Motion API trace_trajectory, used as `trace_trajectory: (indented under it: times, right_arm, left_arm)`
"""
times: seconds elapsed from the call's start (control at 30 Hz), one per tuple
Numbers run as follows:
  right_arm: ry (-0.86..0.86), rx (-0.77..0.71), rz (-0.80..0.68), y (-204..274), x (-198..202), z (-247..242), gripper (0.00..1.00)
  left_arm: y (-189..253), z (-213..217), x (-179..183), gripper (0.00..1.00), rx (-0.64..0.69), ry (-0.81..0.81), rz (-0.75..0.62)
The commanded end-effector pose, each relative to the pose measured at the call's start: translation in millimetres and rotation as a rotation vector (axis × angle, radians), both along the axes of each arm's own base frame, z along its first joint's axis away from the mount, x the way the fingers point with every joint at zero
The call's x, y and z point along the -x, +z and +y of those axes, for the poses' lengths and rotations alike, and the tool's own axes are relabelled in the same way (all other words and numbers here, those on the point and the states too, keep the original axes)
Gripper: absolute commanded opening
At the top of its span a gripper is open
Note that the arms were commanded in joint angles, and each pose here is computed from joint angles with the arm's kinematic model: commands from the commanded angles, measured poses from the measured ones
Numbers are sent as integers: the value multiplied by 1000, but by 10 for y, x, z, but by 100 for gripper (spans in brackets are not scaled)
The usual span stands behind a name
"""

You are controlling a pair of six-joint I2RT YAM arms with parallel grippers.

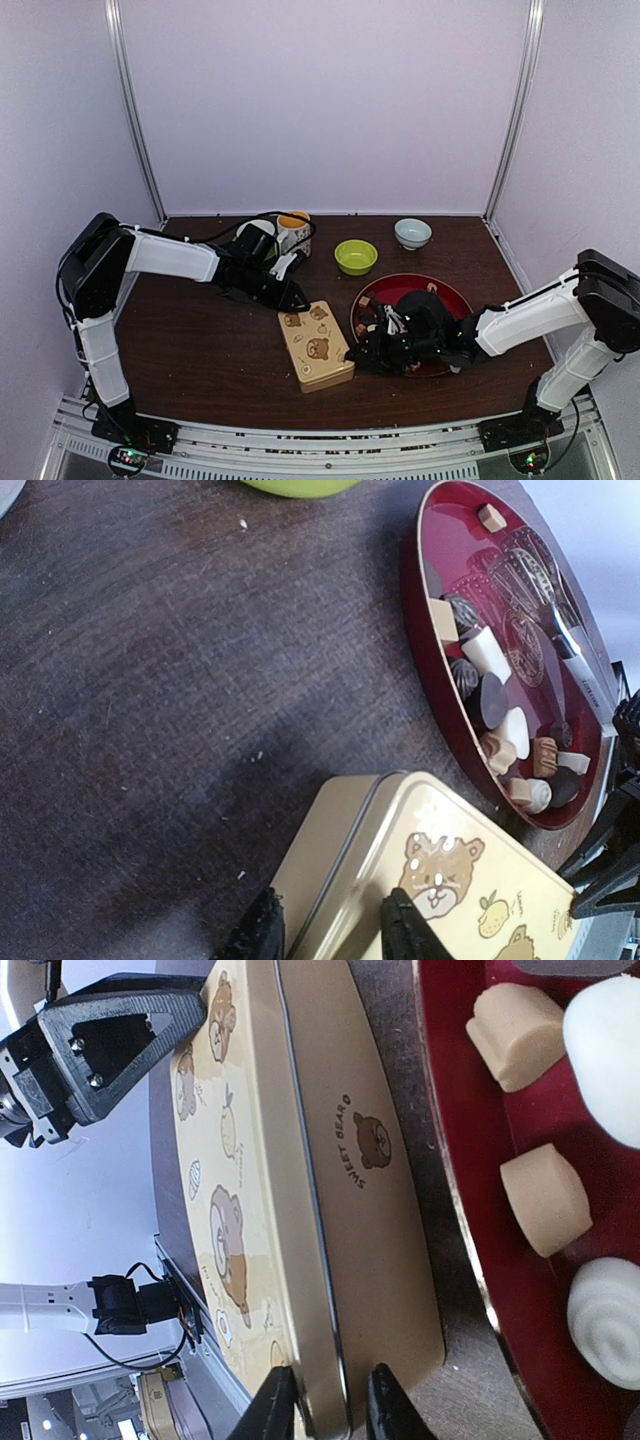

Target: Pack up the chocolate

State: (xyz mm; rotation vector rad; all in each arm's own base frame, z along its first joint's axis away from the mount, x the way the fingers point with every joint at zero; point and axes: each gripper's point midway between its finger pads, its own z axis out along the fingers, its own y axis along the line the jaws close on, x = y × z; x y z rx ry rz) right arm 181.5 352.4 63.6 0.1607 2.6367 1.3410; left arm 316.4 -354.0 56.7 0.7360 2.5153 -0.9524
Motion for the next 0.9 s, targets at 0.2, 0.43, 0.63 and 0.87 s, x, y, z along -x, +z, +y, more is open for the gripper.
trace_trajectory:
  times: [0.2, 0.43, 0.63, 0.87]
  right_arm:
    - [31, 110, 110, -443, 220, -172, 18]
    - [68, 180, 49, -328, 160, -179, 33]
    - [101, 246, 3, -234, 136, -228, 35]
    - [143, 297, -114, 11, 23, -220, 35]
  left_arm:
    - [-352, 146, 335, 34, -88, -2, 116]
    - [1, 91, 166, 40, -64, 14, 24]
    - [253, 64, 43, 44, -67, 22, -40]
    - [581, 81, -39, 56, -38, 40, -132]
